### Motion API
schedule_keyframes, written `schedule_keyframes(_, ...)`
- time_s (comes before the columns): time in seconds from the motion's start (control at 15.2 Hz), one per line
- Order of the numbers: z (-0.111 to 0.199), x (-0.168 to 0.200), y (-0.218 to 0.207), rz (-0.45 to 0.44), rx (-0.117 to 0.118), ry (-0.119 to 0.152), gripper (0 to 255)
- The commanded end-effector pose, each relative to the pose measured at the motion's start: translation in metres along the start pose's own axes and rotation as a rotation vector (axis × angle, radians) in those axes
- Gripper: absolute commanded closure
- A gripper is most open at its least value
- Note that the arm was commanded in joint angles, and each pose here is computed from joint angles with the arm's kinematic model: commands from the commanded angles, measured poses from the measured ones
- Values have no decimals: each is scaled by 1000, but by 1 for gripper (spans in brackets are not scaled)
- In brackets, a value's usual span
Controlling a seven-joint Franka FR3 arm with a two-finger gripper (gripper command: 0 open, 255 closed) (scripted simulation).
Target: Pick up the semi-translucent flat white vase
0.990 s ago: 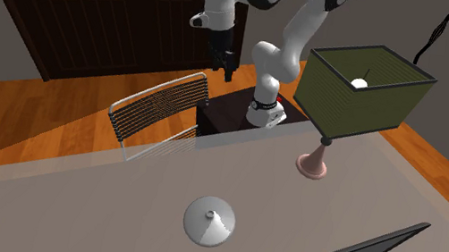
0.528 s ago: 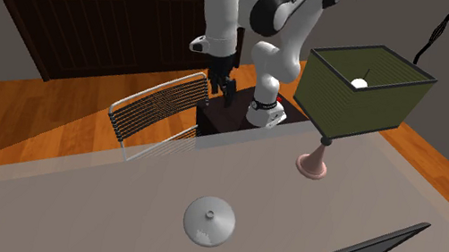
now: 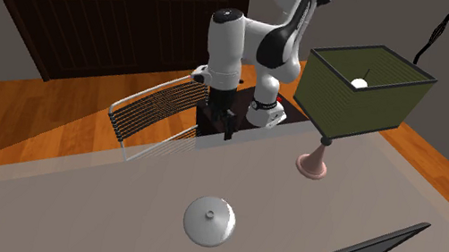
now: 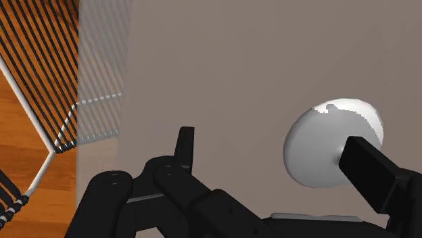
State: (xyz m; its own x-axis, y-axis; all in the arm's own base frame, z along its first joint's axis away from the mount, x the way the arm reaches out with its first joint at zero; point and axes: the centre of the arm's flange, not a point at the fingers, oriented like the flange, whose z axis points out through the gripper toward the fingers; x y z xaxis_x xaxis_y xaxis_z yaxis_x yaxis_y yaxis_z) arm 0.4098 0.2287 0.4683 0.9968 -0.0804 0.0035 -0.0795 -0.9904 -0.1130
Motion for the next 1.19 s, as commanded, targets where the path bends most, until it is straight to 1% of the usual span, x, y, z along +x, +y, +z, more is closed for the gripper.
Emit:
schedule_keyframes(0.0, 12, 8, -20, 5, -1, 11, 0)
schedule_keyframes(0.99, 106, 82, -174, 33, -19, 88, 0)
schedule_keyframes(1.12, 117, 82, -173, 33, -19, 88, 0)
